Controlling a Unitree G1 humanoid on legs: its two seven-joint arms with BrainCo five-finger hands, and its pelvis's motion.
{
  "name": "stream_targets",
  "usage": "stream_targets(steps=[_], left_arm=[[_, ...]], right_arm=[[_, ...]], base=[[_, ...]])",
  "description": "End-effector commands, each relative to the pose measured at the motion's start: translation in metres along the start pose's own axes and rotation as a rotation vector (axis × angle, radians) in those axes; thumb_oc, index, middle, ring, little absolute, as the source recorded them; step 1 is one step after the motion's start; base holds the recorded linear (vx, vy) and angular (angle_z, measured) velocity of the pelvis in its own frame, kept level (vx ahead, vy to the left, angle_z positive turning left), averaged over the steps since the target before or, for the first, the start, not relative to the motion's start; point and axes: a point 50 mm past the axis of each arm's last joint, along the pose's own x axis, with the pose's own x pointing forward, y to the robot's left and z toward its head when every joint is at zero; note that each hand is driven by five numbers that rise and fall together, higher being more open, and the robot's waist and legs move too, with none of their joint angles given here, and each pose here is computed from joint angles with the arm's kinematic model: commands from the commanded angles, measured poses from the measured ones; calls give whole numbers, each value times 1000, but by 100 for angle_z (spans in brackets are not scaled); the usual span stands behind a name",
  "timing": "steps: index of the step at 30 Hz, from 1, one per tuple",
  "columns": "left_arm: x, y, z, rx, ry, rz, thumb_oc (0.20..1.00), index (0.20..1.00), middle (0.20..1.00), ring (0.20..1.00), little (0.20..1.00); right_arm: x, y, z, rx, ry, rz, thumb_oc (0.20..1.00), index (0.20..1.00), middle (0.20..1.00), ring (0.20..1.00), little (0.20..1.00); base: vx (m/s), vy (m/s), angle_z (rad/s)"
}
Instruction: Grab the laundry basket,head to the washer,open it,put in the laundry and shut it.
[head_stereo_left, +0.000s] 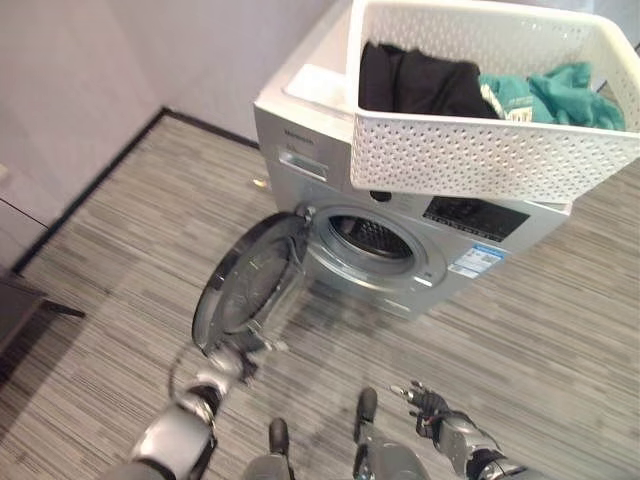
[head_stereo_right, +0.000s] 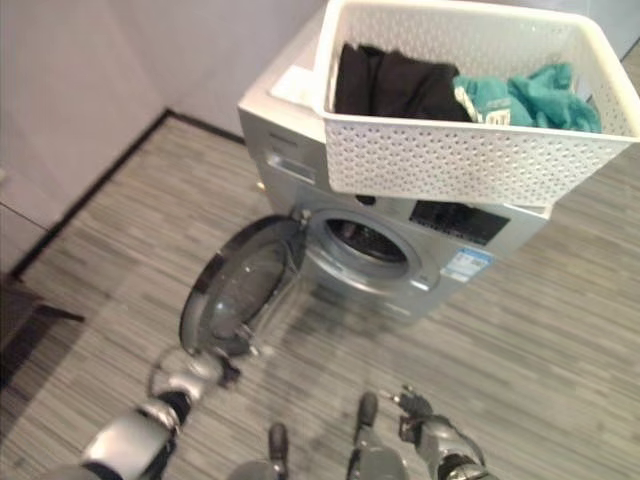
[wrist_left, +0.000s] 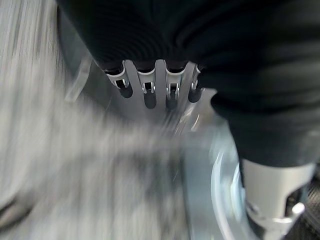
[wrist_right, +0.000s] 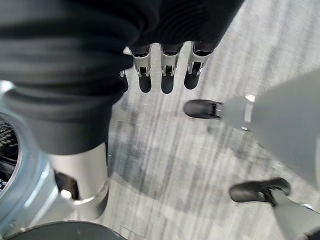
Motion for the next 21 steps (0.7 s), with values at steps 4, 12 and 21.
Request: stream_targets(steps=[4,12,21], left_arm=[[-8,94,23,-39,-101,355,1000,1000,1000,1000,1000],[-38,98,-56,-182,-40,428,1000,1000,1000,1000,1000],[-42,62,-58,-126,-94,299,1000,1000,1000,1000,1000]], right_arm=[[-18,-36,79,64,-403,-119,1000,1000,1000,1000,1000],[-100,-112,141,187,-899,-428,1000,1000,1000,1000,1000],[-213,-114,235,14,-1497,-493,1000,1000,1000,1000,1000]], base=[[38,138,-24],[124,234,-62],[66,147,4]])
